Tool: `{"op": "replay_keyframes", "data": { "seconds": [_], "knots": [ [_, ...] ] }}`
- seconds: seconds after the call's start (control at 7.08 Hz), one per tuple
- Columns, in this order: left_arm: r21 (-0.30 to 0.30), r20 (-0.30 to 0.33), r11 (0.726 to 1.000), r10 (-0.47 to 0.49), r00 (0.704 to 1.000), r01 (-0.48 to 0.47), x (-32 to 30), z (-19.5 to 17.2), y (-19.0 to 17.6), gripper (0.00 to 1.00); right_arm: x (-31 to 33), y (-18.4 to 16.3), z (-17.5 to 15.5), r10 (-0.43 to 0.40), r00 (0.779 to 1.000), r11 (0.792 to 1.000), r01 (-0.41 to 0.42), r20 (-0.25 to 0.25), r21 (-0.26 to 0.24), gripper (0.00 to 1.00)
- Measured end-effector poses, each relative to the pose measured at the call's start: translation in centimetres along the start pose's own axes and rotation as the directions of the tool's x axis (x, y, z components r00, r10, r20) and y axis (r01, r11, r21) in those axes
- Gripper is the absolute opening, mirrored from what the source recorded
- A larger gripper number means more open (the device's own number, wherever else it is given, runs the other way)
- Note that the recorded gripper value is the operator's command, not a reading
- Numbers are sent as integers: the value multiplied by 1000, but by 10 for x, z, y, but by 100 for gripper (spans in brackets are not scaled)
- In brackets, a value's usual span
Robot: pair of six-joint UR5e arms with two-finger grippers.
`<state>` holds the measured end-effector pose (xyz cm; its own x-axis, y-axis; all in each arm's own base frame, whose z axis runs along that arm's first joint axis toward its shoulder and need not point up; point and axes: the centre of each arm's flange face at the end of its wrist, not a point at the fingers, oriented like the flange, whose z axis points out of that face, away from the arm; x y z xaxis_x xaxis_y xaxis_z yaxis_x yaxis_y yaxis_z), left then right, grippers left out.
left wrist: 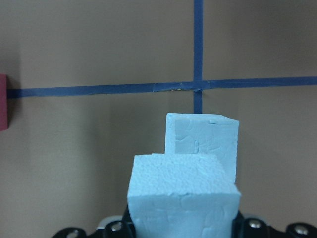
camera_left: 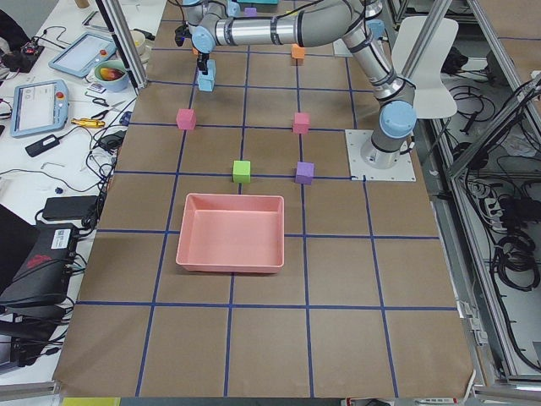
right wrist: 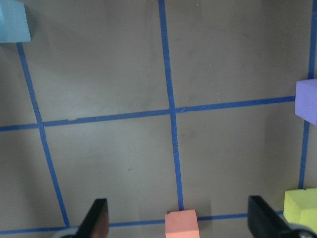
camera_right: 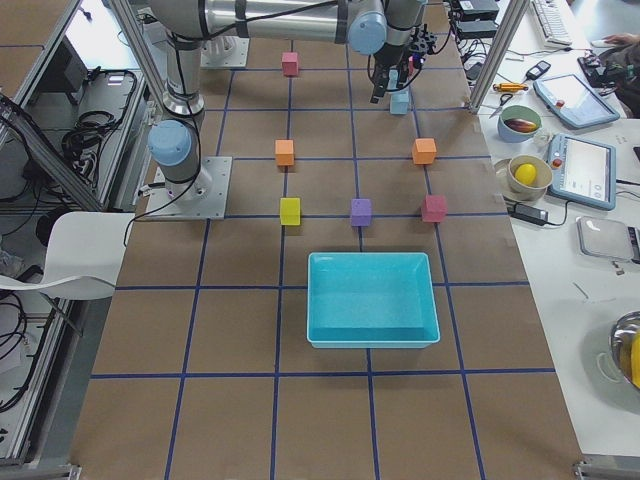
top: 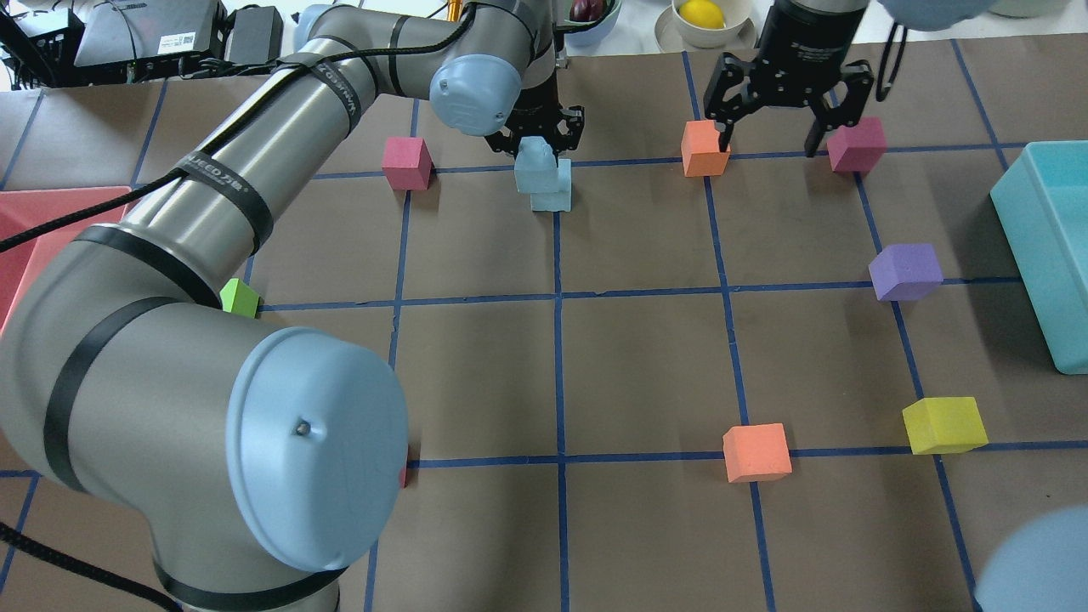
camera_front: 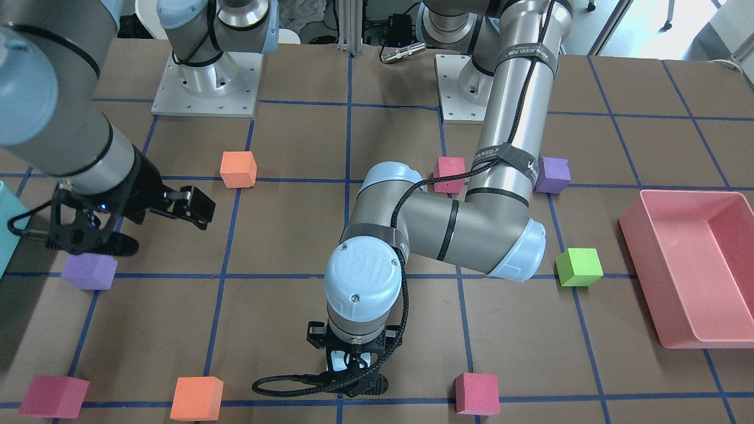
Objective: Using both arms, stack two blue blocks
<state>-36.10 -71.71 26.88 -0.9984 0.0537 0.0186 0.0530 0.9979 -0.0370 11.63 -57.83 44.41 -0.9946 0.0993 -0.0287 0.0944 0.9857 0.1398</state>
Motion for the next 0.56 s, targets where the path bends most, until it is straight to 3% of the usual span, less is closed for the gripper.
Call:
{"op": "replay_keyframes", "data": {
  "seconds": [0.28,0.56],
  "knots": [
    [3,5,1000,8,1000,-8,11,6,-6,46,16,56,2,-1,999,1000,2,-39,5,100],
    [-2,11,1000,12,1000,-12,13,12,-6,48,18,83,-5,18,998,999,-16,-59,27,100]
  ]
}}
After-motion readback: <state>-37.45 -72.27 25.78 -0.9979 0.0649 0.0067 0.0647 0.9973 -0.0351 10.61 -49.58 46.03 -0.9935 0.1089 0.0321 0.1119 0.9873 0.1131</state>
